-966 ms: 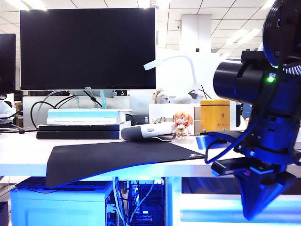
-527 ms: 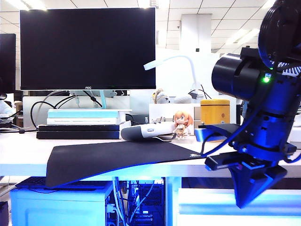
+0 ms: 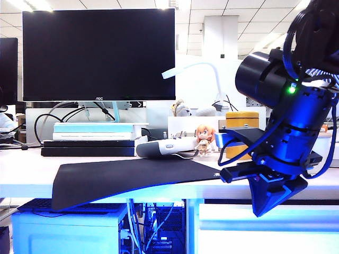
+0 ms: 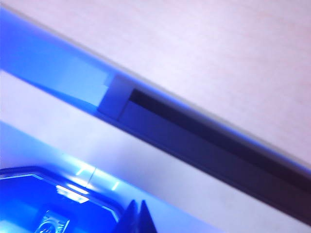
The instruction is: Open the drawer, place the cleaning sponge inside, then close the drawer.
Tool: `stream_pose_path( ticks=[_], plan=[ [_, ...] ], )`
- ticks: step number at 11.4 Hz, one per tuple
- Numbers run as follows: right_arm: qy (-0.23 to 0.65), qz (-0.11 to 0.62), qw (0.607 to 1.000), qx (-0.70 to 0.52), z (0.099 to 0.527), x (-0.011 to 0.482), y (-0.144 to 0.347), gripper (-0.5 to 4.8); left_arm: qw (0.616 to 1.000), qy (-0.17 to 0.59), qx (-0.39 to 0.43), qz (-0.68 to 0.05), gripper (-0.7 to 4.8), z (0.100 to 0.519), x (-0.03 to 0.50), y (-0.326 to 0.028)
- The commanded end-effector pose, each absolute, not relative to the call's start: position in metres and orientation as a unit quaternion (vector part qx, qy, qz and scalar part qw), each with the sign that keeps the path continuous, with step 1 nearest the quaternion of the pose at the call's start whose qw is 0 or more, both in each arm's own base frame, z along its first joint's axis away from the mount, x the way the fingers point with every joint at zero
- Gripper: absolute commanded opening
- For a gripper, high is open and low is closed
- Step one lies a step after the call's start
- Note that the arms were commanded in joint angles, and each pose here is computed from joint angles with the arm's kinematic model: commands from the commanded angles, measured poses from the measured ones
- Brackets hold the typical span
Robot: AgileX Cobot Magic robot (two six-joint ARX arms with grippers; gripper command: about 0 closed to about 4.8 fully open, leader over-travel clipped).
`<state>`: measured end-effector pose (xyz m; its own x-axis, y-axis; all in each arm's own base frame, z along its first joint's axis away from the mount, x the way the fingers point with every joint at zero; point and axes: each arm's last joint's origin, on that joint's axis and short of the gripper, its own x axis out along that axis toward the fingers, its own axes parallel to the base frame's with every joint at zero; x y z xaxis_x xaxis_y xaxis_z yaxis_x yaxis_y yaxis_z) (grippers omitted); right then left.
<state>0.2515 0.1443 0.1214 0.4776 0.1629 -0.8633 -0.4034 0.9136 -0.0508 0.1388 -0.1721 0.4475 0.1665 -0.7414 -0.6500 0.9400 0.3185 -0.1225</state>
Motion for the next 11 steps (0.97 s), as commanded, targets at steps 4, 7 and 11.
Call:
stream_pose_path(
  ticks=[4,7,11],
  plan=[
    [0.455,0.150,0.871,-0.107,0.122,0.265,0.139,-0.08,0.748,0.315,0.156,-0.563,-0.05,0.449,0.138,-0.171],
    [0.440,0.146,0.880,-0.099,0.124,0.269,0.137,-0.08,0.748,0.315,0.156,-0.563,-0.06,0.449,0.138,-0.171],
    [0.434,0.146,0.884,-0.097,0.123,0.271,0.138,-0.08,0.748,0.316,0.156,-0.563,-0.05,0.449,0.138,-0.171]
  ],
)
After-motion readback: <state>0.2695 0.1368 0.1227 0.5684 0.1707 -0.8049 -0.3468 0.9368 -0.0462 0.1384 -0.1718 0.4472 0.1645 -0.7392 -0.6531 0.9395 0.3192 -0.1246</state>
